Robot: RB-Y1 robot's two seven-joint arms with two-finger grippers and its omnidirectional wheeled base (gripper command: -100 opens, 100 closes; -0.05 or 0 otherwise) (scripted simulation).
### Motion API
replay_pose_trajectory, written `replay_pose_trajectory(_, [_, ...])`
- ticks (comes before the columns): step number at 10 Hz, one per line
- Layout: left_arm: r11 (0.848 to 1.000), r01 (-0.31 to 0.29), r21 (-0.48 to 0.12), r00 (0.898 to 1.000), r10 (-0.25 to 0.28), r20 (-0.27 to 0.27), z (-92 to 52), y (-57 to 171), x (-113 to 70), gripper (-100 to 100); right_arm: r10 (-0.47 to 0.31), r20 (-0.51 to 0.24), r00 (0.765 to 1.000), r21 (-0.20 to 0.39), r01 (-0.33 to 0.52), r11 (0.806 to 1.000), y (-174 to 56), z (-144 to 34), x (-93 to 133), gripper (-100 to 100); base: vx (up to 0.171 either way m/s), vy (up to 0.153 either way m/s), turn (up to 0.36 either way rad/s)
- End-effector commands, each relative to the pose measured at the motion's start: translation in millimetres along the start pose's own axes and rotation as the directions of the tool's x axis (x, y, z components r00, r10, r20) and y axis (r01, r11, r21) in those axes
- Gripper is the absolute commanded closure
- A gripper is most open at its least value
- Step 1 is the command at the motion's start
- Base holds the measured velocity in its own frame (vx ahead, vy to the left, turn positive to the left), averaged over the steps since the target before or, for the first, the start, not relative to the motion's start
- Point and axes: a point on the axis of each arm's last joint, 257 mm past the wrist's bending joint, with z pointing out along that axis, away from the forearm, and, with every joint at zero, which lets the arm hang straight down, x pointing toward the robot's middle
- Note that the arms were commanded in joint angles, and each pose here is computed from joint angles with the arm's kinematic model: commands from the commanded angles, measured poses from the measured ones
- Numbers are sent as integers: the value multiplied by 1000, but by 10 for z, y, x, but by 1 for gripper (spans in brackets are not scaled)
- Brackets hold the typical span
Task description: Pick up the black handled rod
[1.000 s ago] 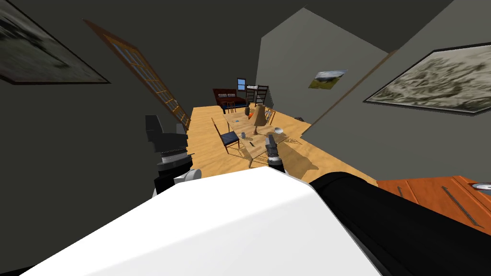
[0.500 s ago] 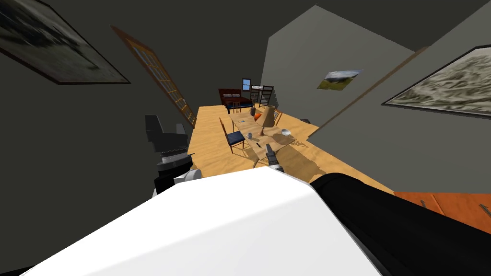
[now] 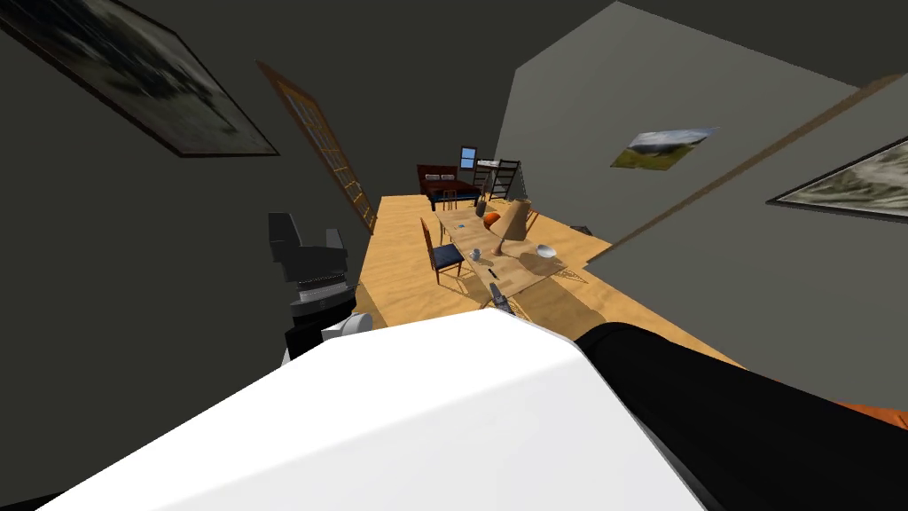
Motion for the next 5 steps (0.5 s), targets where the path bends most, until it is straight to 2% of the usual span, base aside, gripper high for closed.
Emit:
replay_pose_trajectory(1, [1000, 0, 0, 1000, 0, 0, 0, 0, 0, 0, -34, -61, 998, 91, 39, 995, -294, -290, 156, -100, 101, 159, 341])
replay_pose_trajectory(2, [1000, 0, 0, 1000, 0, 0, 0, 0, 0, 0, -31, -67, 997, 113, 39, 993, -366, -356, 179, -100, 102, 111, 63])
replay_pose_trajectory(3, [1000, 0, 0, 1000, 0, 0, 0, 0, -1, 0, -47, -117, 992, 184, 68, 981, -601, -621, 280, -100, 91, 100, 198])
replay_pose_trajectory(4, [1000, 0, 0, 1000, 0, 0, 0, 0, 0, 0, -60, -165, 984, 239, 99, 966, -784, -859, 359, -100, 129, 131, 381])
replay_pose_trajectory(5, [1000, 0, 0, 1000, 0, 0, 0, 0, 0, 0, -57, -170, 984, 255, 100, 962, -826, -919, 372, -100, 110, 88, 86])
